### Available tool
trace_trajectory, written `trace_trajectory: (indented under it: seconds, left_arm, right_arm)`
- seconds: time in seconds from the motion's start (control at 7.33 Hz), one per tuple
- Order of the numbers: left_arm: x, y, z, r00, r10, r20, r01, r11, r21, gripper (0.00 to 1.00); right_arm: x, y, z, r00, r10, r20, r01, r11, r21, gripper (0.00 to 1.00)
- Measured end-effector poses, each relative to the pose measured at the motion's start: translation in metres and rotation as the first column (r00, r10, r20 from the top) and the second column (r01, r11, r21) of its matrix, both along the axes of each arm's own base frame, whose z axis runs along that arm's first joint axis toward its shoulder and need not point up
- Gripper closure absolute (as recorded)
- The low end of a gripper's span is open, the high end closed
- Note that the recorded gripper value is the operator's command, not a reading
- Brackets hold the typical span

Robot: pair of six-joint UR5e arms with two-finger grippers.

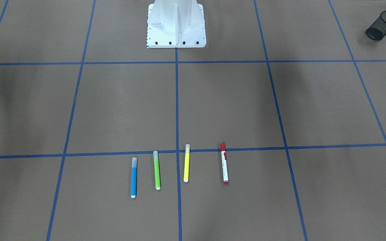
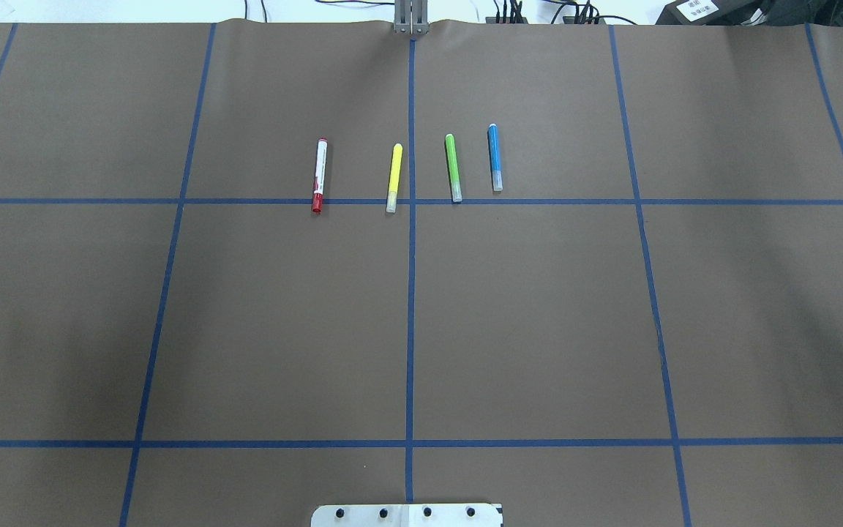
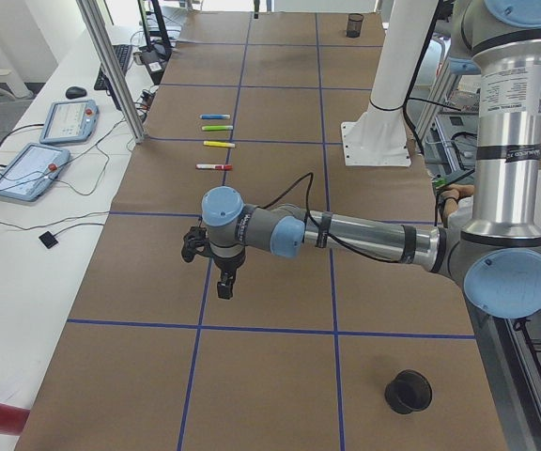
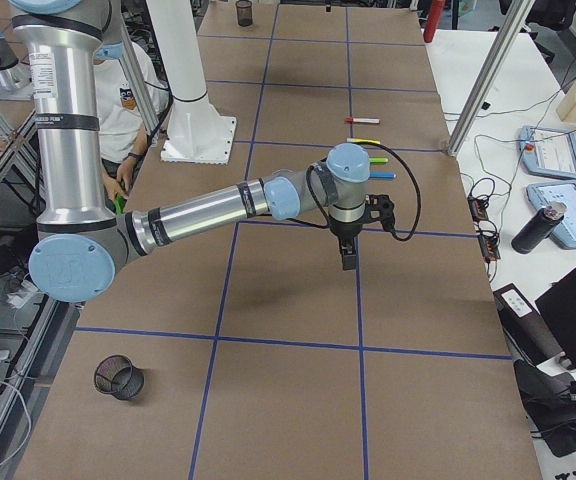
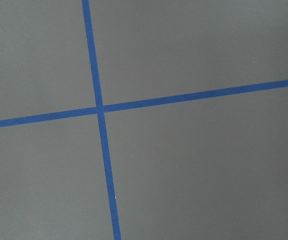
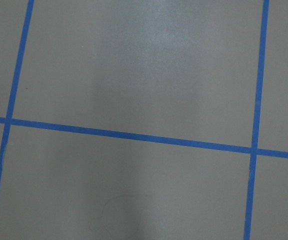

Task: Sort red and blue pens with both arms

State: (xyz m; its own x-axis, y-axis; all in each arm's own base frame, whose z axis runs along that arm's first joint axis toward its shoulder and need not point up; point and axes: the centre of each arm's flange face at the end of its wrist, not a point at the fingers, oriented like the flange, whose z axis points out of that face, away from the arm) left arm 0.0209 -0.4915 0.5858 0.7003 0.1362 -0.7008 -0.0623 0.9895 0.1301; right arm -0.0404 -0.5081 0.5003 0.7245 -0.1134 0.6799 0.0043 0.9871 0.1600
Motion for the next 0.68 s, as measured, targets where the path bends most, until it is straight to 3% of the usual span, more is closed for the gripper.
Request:
trace_trajectory:
  seconds: [0.68]
  left_arm:
    - [0.0009, 0.0, 0.0037, 1.0, 0.002, 0.001, -0.002, 1.0, -0.007, 0.0]
  right_arm:
    - [-0.0056, 0.0022, -0.0006, 1.0, -0.012, 0.015, 0.012, 1.0, 0.019, 0.0]
